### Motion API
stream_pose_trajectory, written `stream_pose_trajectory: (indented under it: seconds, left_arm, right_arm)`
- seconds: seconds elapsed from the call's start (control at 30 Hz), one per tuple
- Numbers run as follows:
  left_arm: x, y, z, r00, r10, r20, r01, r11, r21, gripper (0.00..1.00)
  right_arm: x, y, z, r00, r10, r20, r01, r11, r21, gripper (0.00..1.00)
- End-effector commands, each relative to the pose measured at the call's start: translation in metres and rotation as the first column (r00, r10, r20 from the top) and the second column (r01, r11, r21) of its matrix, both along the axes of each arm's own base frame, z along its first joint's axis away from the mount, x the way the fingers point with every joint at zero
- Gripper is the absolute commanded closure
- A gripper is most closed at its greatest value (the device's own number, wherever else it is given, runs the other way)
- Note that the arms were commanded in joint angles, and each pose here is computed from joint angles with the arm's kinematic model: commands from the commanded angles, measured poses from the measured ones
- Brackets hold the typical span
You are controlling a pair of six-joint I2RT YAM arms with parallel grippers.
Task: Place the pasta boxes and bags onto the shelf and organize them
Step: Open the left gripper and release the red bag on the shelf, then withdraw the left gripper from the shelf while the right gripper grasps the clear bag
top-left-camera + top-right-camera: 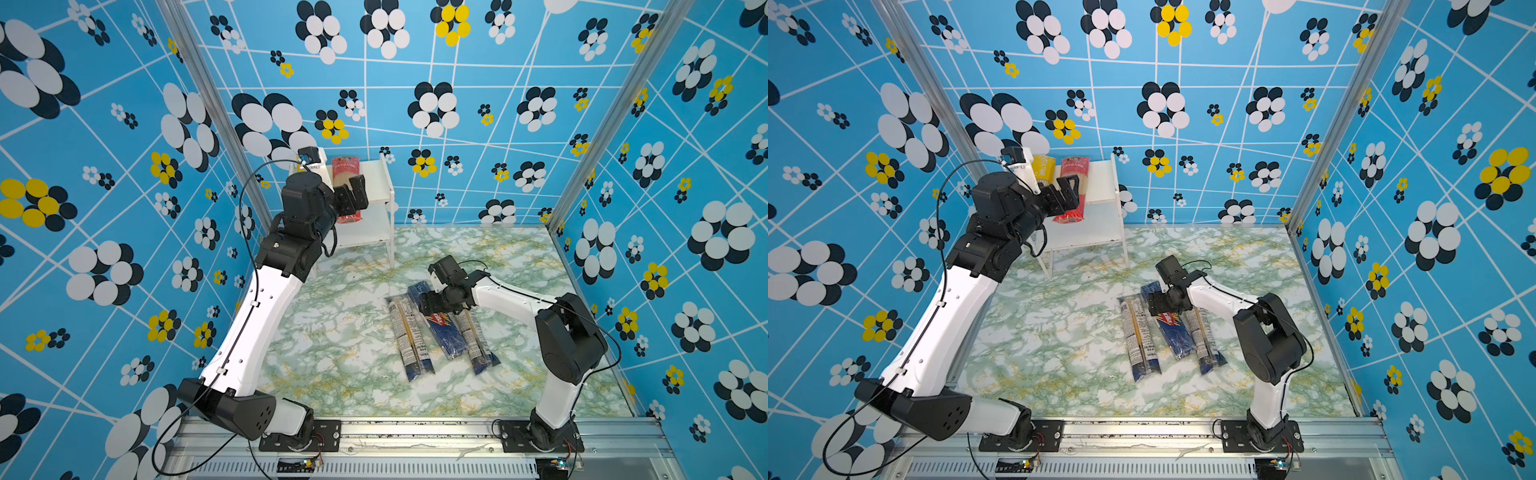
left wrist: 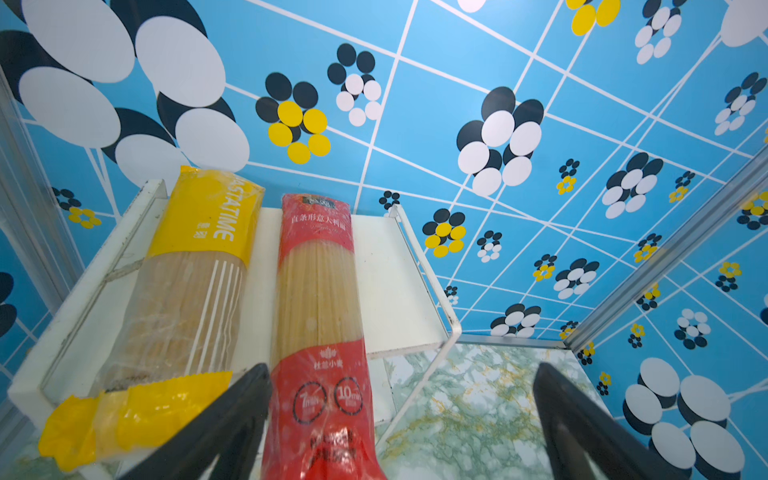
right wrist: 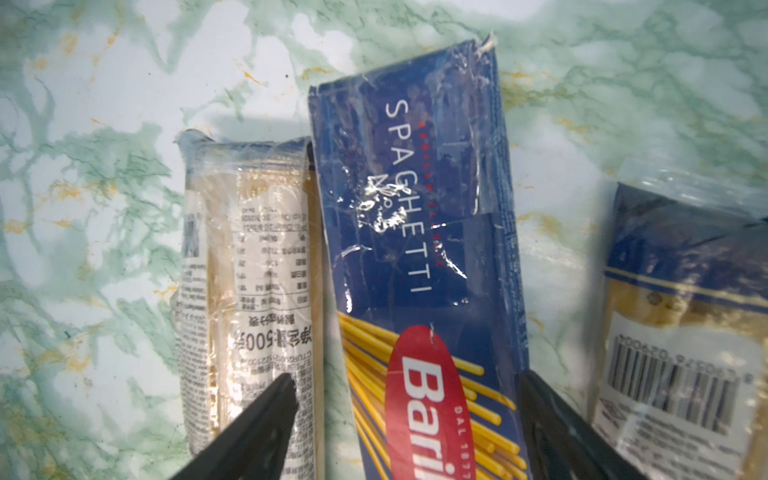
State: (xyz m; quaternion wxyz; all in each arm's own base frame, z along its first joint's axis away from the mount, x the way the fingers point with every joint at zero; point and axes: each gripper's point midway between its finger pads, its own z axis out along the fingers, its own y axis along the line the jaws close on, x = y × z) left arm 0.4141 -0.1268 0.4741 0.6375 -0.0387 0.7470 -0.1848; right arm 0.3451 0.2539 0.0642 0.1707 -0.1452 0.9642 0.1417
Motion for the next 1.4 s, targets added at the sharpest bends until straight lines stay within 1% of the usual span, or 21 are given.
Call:
stream_pose_trajectory:
  seconds: [0.0, 0.1, 0.23, 0.4, 0.47, 0.6, 0.8, 1.07, 1.3, 1.37]
  left_arm:
    - [-0.024, -0.007, -0.018, 0.999, -0.037, -0.016, 0.037, 0.999, 0.005, 0.01]
    - [-0.044, -0.008, -0.042, 0.998, -0.045, -0.045, 0.044, 0.999, -0.010, 0.01]
    - [-0.067, -0.004, -0.081, 0.993, -0.036, -0.109, 0.035, 0.999, -0.012, 0.01]
    - [-0.088, 0.009, -0.139, 0.973, -0.001, -0.231, 0.000, 1.000, -0.006, 0.01]
    - [-0.096, 0.013, -0.159, 0.962, 0.008, -0.272, -0.011, 1.000, -0.010, 0.01]
    - [-0.109, 0.018, -0.195, 0.938, 0.014, -0.345, -0.021, 1.000, -0.017, 0.01]
    - [-0.124, 0.022, -0.233, 0.908, 0.015, -0.418, -0.021, 1.000, -0.010, 0.01]
    - [-0.134, 0.024, -0.267, 0.885, 0.014, -0.465, -0.022, 1.000, -0.012, 0.01]
    - [-0.137, 0.015, -0.296, 0.864, -0.035, -0.502, 0.018, 0.999, -0.039, 0.01]
    - [-0.139, 0.013, -0.302, 0.860, -0.048, -0.508, 0.036, 0.999, -0.034, 0.01]
  right_arm:
    - [-0.015, -0.003, 0.010, 0.999, 0.032, -0.016, -0.032, 0.999, 0.010, 0.13]
    - [-0.020, 0.002, 0.014, 0.998, 0.060, 0.000, -0.060, 0.998, 0.005, 0.13]
    - [-0.036, 0.020, 0.015, 0.990, 0.143, 0.002, -0.143, 0.990, 0.007, 0.13]
    - [-0.070, 0.052, 0.010, 0.953, 0.299, -0.041, -0.298, 0.954, 0.031, 0.13]
    - [-0.079, 0.058, 0.003, 0.942, 0.325, -0.079, -0.323, 0.946, 0.043, 0.13]
    - [-0.092, 0.060, -0.012, 0.930, 0.339, -0.141, -0.337, 0.941, 0.042, 0.13]
    - [-0.094, 0.059, -0.017, 0.929, 0.337, -0.154, -0.335, 0.941, 0.042, 0.13]
    - [-0.098, 0.063, -0.026, 0.922, 0.342, -0.183, -0.337, 0.940, 0.055, 0.13]
    - [-0.105, 0.067, -0.032, 0.909, 0.358, -0.215, -0.345, 0.934, 0.093, 0.13]
    - [-0.106, 0.069, -0.032, 0.907, 0.360, -0.221, -0.344, 0.933, 0.105, 0.15]
